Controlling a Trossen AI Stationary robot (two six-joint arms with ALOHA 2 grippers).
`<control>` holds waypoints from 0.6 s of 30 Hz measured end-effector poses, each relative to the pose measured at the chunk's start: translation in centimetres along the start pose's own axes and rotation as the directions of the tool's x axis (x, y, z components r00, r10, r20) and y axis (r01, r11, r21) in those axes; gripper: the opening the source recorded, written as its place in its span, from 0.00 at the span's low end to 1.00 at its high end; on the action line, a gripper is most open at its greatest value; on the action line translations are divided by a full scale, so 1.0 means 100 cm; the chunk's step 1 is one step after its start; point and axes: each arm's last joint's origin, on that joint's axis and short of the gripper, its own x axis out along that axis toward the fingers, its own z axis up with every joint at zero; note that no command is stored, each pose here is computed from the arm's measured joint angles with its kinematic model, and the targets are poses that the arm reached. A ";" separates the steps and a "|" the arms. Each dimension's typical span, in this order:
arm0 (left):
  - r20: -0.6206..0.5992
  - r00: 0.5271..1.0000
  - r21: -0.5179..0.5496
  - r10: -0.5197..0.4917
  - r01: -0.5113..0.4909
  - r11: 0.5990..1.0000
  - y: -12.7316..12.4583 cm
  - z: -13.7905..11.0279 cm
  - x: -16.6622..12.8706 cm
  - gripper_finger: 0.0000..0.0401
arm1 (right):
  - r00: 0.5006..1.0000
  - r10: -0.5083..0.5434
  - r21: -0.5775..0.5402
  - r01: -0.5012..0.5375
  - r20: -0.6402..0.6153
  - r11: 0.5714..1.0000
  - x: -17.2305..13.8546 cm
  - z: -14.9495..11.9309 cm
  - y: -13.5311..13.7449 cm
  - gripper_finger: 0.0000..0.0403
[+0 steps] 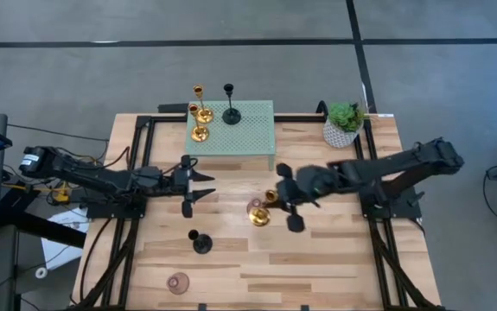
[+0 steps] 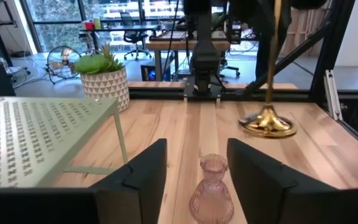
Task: Pick & Place candle stick holders
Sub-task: Put the gold candle holder on the shelf aligned with the other gold candle holders
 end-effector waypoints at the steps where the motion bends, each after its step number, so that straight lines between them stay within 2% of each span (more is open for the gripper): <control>1: -0.005 1.000 0.001 0.000 0.000 1.000 0.000 -0.001 0.001 0.43 | 1.000 -0.008 -0.008 0.008 -0.004 1.000 0.005 0.006 -0.006 0.00; 8: -0.008 1.000 -0.014 -0.001 0.000 1.000 -0.001 -0.002 0.004 0.43 | 0.999 0.036 -0.052 -0.037 -0.015 0.998 0.041 0.031 -0.043 0.00; 13: 0.009 1.000 -0.083 0.000 0.000 0.997 -0.001 0.000 0.004 0.42 | 0.999 0.030 -0.072 -0.033 -0.035 0.997 0.066 0.036 -0.065 0.00; 18: 0.019 1.000 -0.095 0.001 0.001 0.996 -0.001 0.001 0.004 0.40 | 1.000 0.002 -0.070 -0.004 -0.028 0.998 0.080 0.041 -0.082 0.00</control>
